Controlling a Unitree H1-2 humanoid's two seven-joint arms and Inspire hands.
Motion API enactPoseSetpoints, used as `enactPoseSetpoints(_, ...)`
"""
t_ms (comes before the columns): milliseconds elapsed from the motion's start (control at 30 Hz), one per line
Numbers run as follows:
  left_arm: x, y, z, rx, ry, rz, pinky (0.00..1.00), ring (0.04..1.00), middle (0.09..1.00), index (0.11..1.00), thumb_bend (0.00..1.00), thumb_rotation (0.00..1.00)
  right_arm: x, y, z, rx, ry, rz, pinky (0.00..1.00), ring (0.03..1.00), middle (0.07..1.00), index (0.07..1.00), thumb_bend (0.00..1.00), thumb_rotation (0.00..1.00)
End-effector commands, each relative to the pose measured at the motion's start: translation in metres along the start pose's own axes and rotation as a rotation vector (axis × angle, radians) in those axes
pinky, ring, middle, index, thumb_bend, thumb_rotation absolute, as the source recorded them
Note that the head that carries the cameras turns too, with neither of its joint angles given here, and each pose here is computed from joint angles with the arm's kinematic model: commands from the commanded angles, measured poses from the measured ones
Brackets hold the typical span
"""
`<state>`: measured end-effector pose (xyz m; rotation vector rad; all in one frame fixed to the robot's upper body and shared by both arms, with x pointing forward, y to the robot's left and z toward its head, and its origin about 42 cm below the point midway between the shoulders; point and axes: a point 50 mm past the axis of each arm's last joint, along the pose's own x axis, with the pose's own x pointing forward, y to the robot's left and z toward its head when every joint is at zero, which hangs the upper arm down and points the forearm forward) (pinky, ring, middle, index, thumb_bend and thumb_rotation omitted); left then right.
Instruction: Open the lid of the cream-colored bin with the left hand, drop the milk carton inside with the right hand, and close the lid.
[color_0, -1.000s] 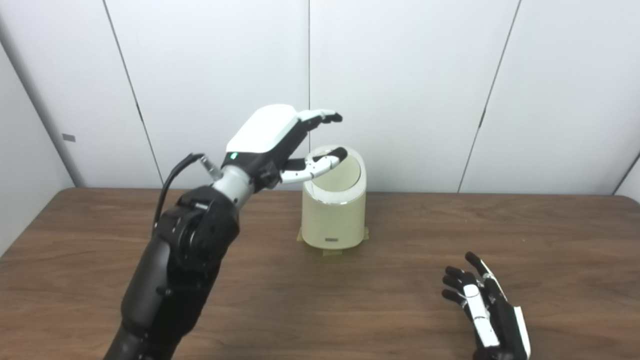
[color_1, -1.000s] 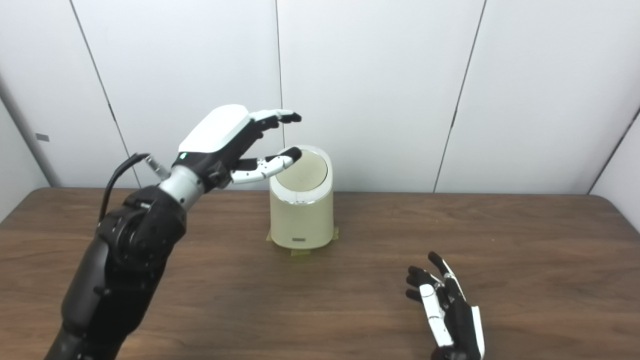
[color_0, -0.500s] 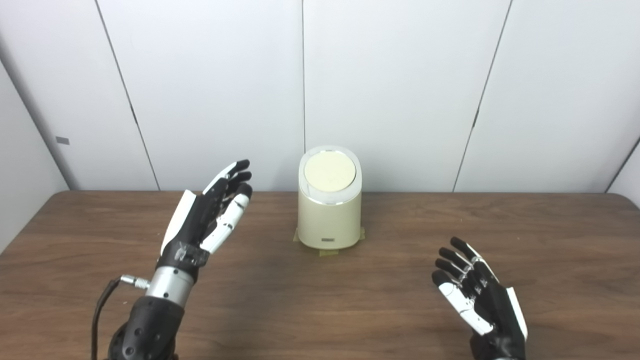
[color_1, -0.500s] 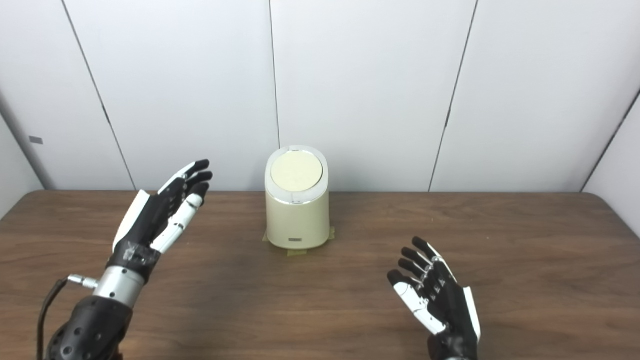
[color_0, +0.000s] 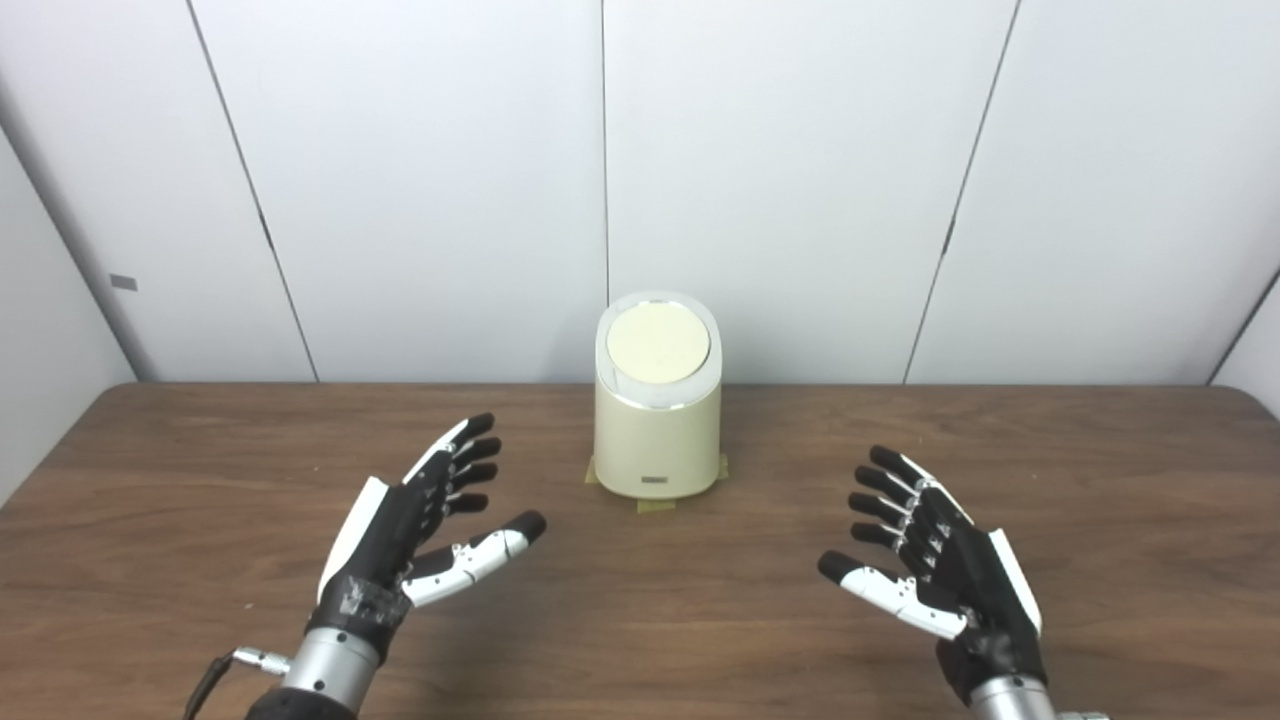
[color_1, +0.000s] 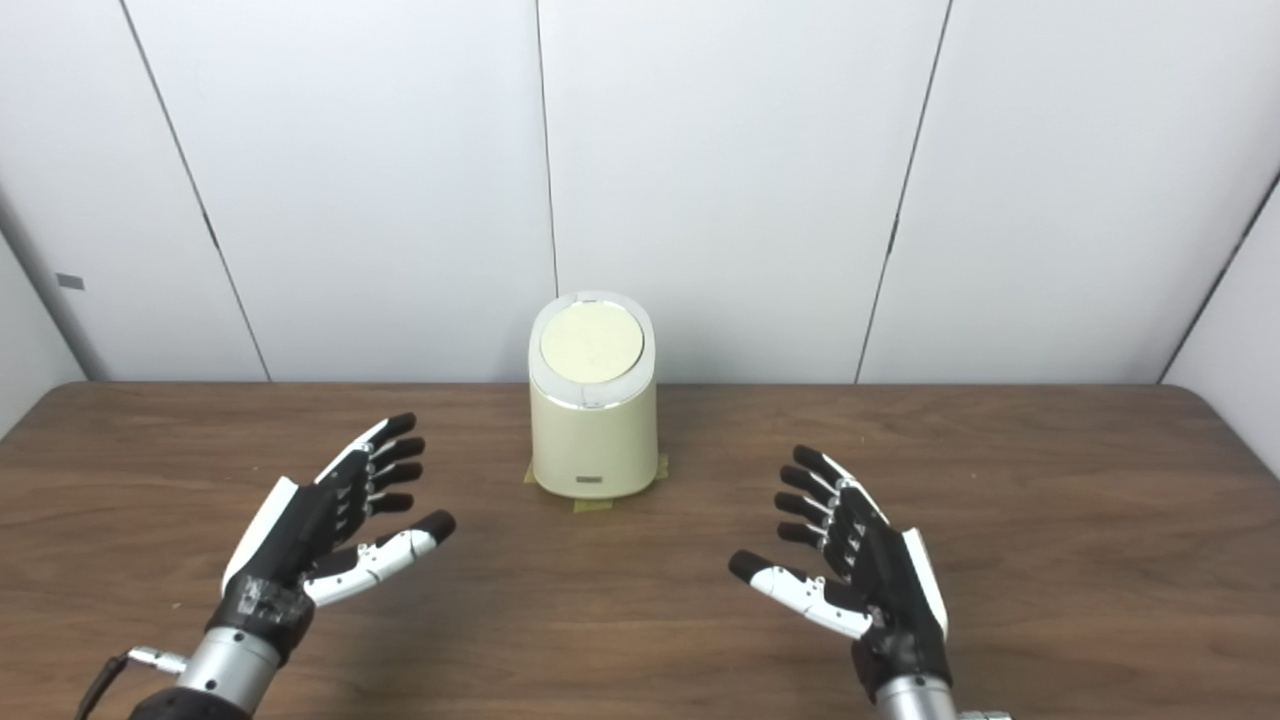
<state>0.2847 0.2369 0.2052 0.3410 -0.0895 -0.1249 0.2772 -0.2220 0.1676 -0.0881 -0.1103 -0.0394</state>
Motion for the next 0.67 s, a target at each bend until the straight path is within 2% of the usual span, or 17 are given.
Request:
enactPoseSetpoints(0, 0.009, 0.004, 0.012, -0.003, -0.08, 0.035, 0.8, 0.86, 0.892, 0.936, 0.76, 0.29, 0.015, 0.004, 0.018, -0.003, -0.102, 0.01, 0.7, 0.776, 0.824, 0.841, 0.87, 0.15)
enactPoseSetpoints(67, 0.01, 0.004, 0.009, -0.023, -0.074, 0.052, 0.82, 0.866, 0.889, 0.932, 0.77, 0.31, 0.02, 0.005, 0.019, 0.006, -0.112, -0.003, 0.7, 0.771, 0.817, 0.837, 0.86, 0.2)
enactPoseSetpoints(167, 0.012, 0.002, 0.007, 0.006, -0.053, 0.078, 0.82, 0.866, 0.885, 0.924, 0.71, 0.28, 0.026, 0.007, 0.02, 0.008, -0.112, -0.011, 0.71, 0.776, 0.818, 0.839, 0.83, 0.26)
enactPoseSetpoints(300, 0.012, 0.003, 0.001, 0.058, -0.011, 0.033, 0.83, 0.863, 0.894, 0.932, 0.67, 0.2, 0.03, 0.002, 0.02, -0.025, -0.093, 0.047, 0.72, 0.791, 0.846, 0.839, 0.81, 0.19)
enactPoseSetpoints(433, 0.014, 0.0, -0.004, 0.072, -0.001, -0.007, 0.81, 0.853, 0.892, 0.932, 0.71, 0.25, 0.033, -0.002, 0.017, -0.016, -0.061, 0.078, 0.72, 0.802, 0.863, 0.847, 0.81, 0.14)
enactPoseSetpoints(633, 0.017, -0.004, -0.006, 0.053, 0.022, -0.022, 0.8, 0.852, 0.884, 0.936, 0.74, 0.31, 0.037, -0.002, 0.017, -0.001, -0.043, 0.099, 0.71, 0.799, 0.86, 0.852, 0.84, 0.17)
